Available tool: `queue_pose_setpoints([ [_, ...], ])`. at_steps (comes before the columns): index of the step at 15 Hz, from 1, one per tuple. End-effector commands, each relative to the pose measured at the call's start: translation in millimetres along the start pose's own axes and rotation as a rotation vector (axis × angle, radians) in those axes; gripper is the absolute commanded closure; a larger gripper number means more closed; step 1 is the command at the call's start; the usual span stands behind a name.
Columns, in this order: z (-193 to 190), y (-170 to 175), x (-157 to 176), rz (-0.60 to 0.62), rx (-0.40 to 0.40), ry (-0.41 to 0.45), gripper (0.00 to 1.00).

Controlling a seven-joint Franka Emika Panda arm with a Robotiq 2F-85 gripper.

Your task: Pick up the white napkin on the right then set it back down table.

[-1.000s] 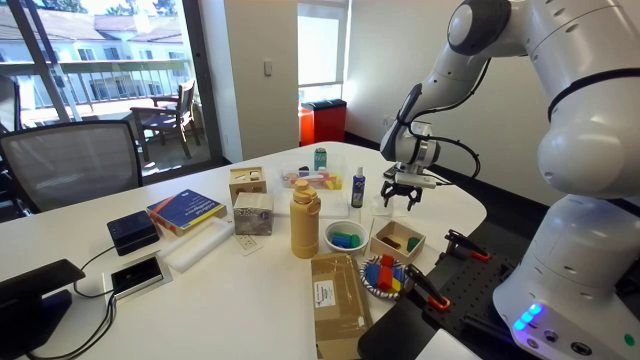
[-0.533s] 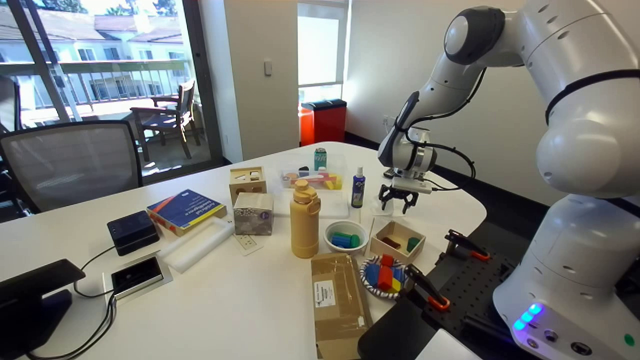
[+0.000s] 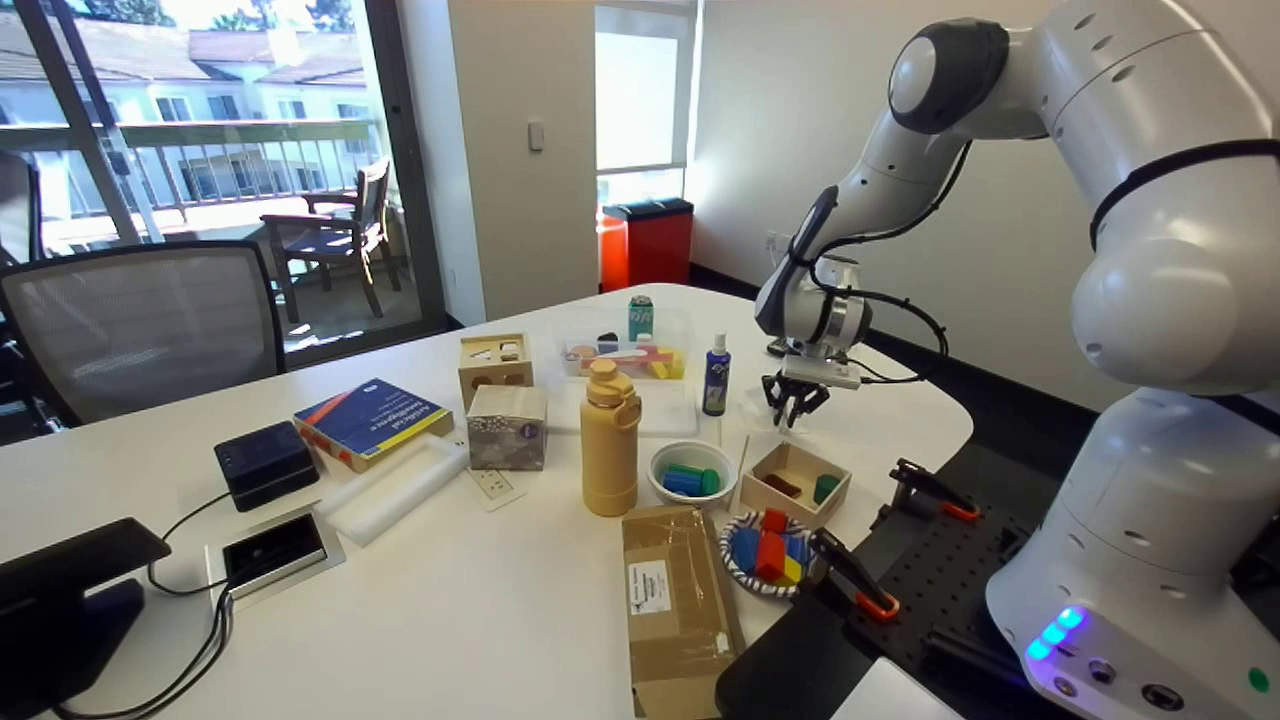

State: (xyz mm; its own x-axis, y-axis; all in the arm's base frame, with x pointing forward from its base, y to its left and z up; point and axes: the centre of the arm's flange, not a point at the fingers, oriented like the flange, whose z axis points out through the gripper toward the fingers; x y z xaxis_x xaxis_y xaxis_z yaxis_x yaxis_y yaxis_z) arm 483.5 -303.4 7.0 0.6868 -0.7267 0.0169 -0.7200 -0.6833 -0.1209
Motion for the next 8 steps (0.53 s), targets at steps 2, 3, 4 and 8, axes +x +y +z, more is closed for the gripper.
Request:
queue_pose_setpoints([
  [2,-18,-5,-10,0.017,-0.001,0.058,1.0],
  [3,-22,-6,-11,0.015,-0.007,0.065,1.0],
  [4,-28,-7,-12,0.019,-0.013,0.067,1.0],
  [8,-60,-8,-16,0.084,-0.06,0.102,1.0],
])
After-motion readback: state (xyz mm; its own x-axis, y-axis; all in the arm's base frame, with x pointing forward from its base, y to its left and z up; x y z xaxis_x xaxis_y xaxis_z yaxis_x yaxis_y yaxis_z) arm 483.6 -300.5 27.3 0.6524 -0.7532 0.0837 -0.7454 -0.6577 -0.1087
